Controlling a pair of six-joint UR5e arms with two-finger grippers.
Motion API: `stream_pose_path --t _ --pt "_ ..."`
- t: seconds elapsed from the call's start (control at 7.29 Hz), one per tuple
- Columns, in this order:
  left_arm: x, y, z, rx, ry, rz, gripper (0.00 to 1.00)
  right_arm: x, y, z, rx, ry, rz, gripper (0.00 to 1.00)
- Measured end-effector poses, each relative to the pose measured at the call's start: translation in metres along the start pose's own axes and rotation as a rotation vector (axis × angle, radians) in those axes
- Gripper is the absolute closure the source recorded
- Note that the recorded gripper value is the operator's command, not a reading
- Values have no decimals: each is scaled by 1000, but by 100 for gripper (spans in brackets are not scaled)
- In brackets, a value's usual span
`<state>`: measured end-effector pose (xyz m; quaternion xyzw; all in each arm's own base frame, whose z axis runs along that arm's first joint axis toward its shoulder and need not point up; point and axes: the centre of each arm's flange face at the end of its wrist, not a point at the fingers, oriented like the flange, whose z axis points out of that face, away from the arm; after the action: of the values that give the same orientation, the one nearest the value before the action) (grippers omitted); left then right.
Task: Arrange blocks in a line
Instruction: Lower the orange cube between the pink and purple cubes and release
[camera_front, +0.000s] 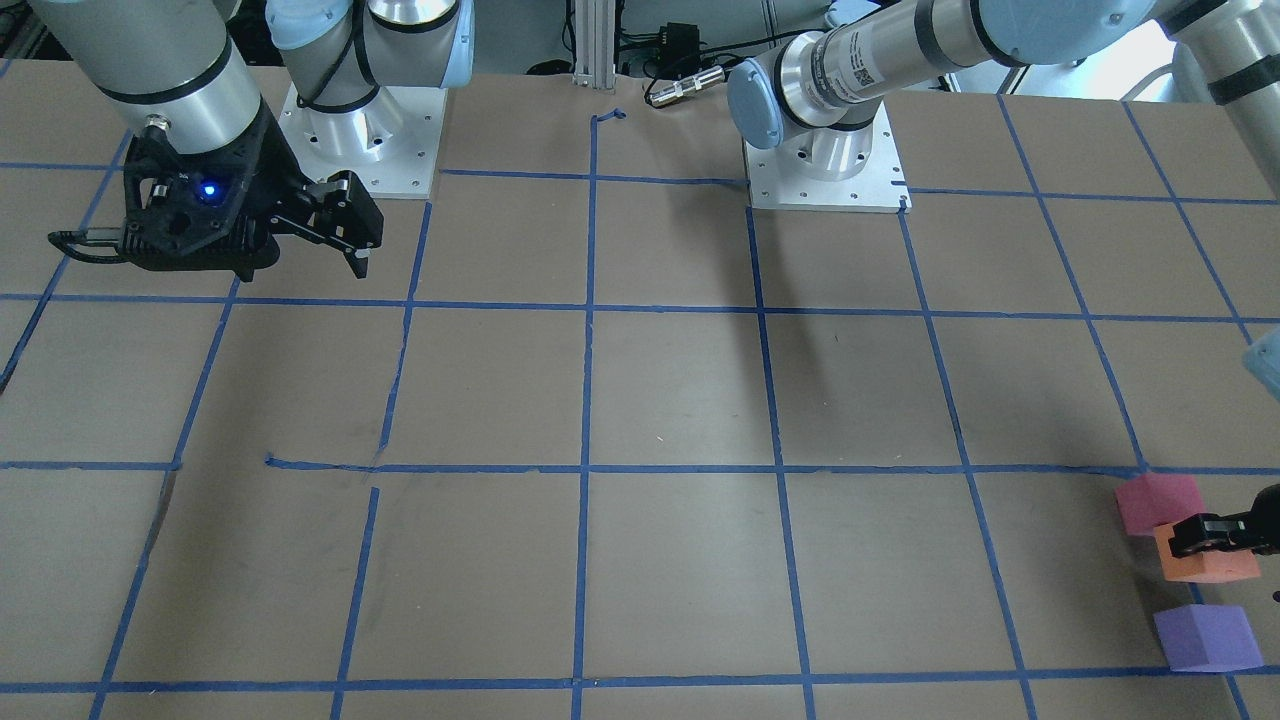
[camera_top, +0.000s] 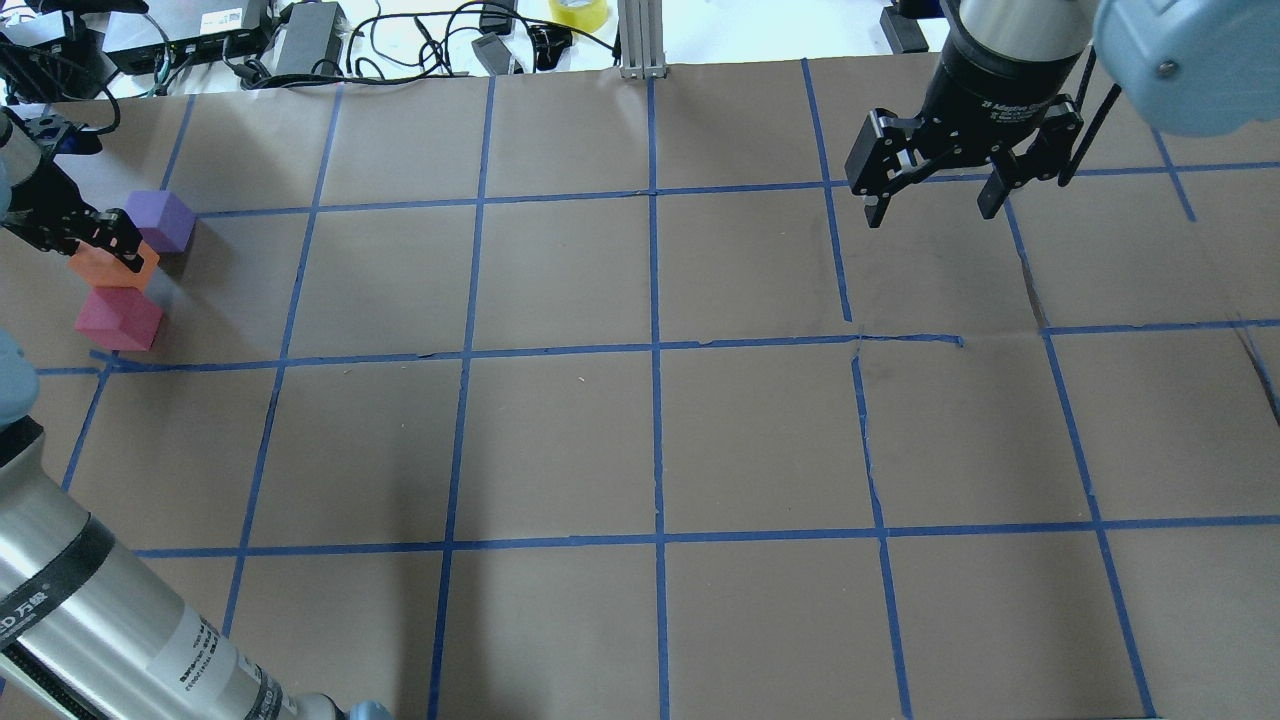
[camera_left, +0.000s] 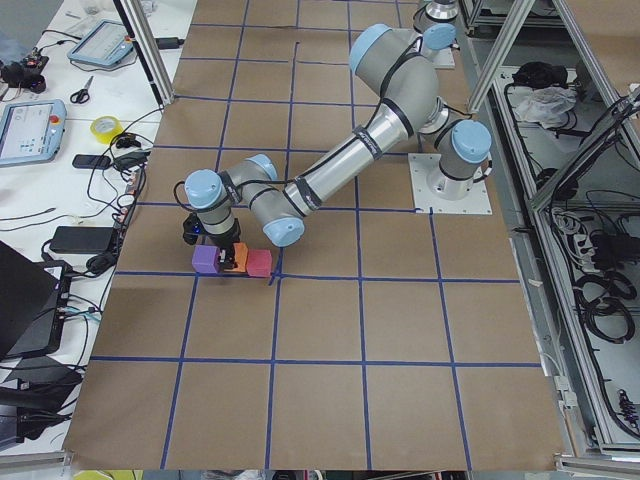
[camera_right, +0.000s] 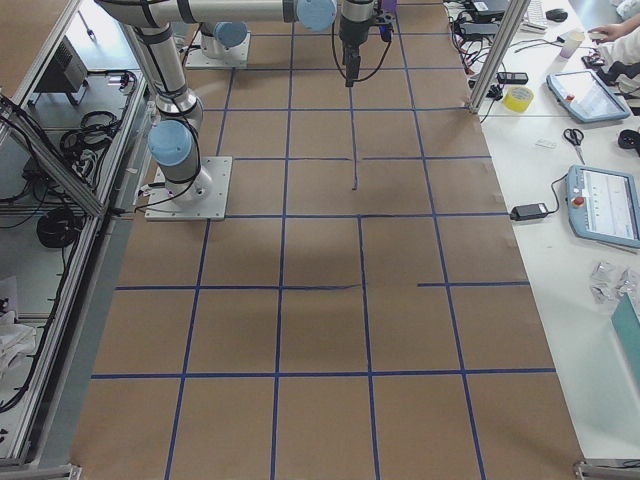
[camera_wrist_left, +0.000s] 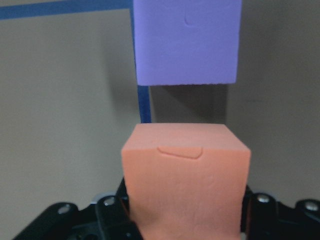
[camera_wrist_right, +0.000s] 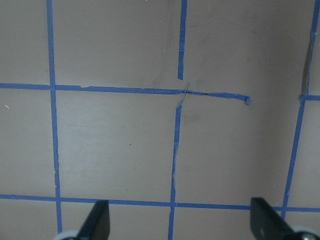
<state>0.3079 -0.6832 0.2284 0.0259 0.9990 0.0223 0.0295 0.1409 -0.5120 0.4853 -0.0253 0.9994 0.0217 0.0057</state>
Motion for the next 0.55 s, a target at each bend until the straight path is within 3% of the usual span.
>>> stream_pose_path --t 0.55 --pt "0 -3 19 4 -5 2 100 0 0 1 -2 0 2 0"
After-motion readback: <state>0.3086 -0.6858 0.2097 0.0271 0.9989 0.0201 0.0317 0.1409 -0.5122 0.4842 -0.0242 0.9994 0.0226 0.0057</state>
